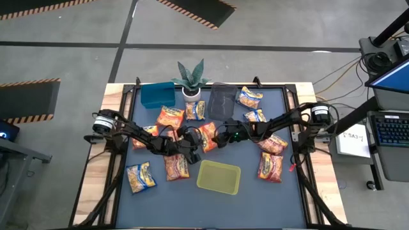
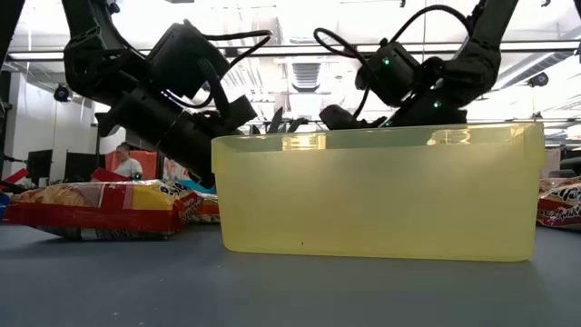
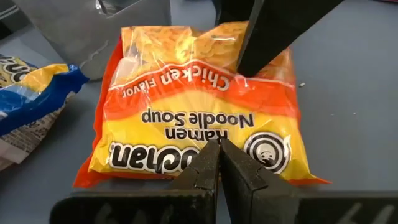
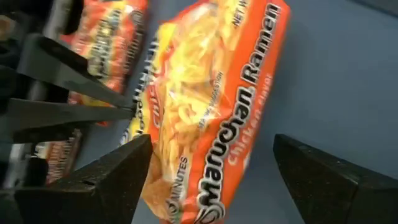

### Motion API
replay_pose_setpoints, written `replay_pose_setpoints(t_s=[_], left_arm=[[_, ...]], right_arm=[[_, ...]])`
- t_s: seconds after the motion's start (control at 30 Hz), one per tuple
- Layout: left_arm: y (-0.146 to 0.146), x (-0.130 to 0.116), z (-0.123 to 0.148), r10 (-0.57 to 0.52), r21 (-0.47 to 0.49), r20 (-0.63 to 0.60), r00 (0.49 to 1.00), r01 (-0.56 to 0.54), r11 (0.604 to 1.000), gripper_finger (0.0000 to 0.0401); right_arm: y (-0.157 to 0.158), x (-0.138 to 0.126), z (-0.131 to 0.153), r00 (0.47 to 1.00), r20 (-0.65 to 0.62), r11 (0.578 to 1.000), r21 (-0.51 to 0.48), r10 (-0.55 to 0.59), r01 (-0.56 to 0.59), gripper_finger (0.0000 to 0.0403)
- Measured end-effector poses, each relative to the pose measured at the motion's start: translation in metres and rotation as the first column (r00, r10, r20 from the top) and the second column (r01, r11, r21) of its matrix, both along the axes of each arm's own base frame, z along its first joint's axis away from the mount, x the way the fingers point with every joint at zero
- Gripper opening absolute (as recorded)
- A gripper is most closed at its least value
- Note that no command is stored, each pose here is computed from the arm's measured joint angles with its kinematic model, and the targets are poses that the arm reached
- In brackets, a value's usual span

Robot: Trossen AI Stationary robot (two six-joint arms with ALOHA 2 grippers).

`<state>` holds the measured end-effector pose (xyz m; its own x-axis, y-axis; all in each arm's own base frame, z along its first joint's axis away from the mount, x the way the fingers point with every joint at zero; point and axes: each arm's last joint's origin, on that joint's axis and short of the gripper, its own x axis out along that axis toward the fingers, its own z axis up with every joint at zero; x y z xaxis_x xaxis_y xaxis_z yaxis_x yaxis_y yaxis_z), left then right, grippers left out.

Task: Sort Maruchan noodles
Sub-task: Put the orange bag into the black bin

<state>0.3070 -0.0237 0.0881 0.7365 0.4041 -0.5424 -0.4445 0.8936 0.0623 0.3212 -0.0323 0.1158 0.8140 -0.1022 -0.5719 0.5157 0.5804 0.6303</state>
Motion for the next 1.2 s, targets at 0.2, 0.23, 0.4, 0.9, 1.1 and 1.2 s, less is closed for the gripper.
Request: replay_pose_setpoints(t_s=[0.2,0.23,0.4,0.9,1.1,1.2], left_arm=[[0.0,0.001,0.0,0.001,0.0,0.007,1.0,-0.001,1.0,0.0],[0.0,0.001,0.0,0.001,0.0,0.009,1.0,-0.001,1.0,0.0],[0.0,0.001,0.001,-0.001,-0.002,0.02,1.0,0.001,1.0,0.0],[-0.014,-0.006,0.03,-0.111,0.051,0.038,0.993,0.109,0.993,0.0],[-0.017,-0.021,0.071,-0.187,0.155,0.07,0.98,0.175,0.972,0.0],[-0.02,-0.031,0.096,-0.251,0.241,0.108,0.962,0.22,0.945,0.0]], right_arm=[[0.001,0.009,-0.002,0.991,0.113,0.997,0.015,0.067,-0.069,0.0325],[0.001,0.009,-0.003,0.991,0.116,0.998,0.014,0.066,-0.068,0.0325],[0.001,0.009,-0.004,0.991,0.119,0.998,0.012,0.064,-0.066,0.0302],[0.001,0.01,0.003,0.987,0.144,0.997,-0.002,0.076,-0.077,0.0115],[0.001,0.009,0.013,0.981,0.171,0.996,-0.032,0.093,-0.089,0.0114],[0.002,0.009,0.017,0.979,0.18,0.995,-0.042,0.1,-0.094,0.0112]])
